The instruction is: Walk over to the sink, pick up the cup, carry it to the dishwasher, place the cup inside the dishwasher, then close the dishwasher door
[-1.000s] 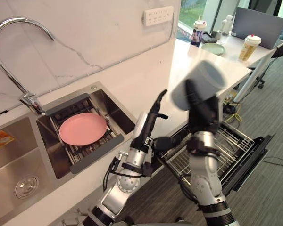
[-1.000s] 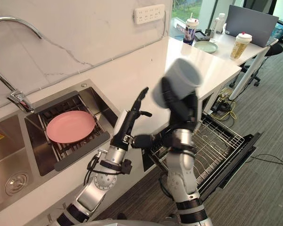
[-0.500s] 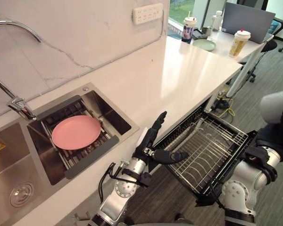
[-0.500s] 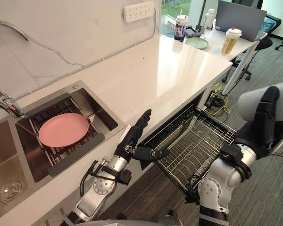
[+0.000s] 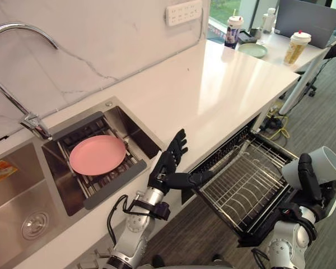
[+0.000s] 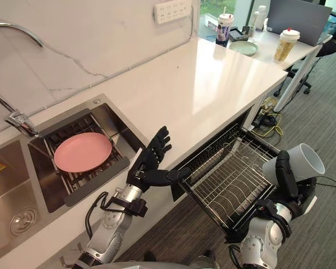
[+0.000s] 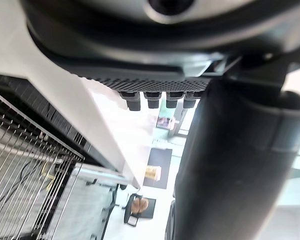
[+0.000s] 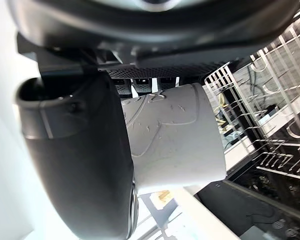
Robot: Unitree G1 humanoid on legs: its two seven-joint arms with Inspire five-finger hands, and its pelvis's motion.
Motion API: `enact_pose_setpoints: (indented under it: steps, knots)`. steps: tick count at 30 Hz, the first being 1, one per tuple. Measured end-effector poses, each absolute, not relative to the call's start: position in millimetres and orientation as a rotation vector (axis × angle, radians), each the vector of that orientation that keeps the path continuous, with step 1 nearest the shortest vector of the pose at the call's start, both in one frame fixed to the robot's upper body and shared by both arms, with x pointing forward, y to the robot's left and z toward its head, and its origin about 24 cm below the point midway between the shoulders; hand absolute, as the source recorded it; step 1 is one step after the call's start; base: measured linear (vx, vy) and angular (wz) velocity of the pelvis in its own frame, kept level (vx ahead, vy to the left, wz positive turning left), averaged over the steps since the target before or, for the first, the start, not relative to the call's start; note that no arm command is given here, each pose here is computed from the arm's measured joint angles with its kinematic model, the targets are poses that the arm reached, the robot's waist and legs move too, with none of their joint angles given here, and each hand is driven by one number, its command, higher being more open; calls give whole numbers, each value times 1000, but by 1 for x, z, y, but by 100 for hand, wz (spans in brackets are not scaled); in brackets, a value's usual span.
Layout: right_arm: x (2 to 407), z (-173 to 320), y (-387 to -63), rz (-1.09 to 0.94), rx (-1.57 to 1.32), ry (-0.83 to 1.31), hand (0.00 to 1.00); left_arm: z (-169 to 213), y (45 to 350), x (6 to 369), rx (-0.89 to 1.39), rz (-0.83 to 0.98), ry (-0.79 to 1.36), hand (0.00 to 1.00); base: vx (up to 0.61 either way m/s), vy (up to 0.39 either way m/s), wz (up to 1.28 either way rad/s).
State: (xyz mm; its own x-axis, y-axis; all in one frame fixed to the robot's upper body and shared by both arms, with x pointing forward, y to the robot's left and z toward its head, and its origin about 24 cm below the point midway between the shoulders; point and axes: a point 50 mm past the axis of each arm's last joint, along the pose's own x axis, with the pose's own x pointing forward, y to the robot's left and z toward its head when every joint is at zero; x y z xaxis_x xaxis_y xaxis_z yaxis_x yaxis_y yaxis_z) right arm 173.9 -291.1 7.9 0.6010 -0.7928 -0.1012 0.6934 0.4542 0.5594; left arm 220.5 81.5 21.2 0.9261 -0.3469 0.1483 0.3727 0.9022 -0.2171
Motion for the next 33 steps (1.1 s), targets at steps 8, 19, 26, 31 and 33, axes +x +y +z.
enact_pose_setpoints:
  steps: [8,19,26,31,33]
  knots:
    - [182,5,-276,-844,614,-168,0,39,92,224,-289,-251,-226,100,-16,-11,8]
    - [173,0,-270,-800,556,-143,0,143,172,202,-457,205,-852,100,-20,-29,-4]
    - [184,10,-261,-695,508,-159,0,134,125,205,-483,-76,-741,100,41,32,-29]
    - [171,8,-273,-760,470,-157,0,122,112,217,-514,-127,-622,100,63,-23,-4]
    - [169,9,-277,-764,460,-161,0,122,116,217,-502,-114,-628,100,36,-32,-40]
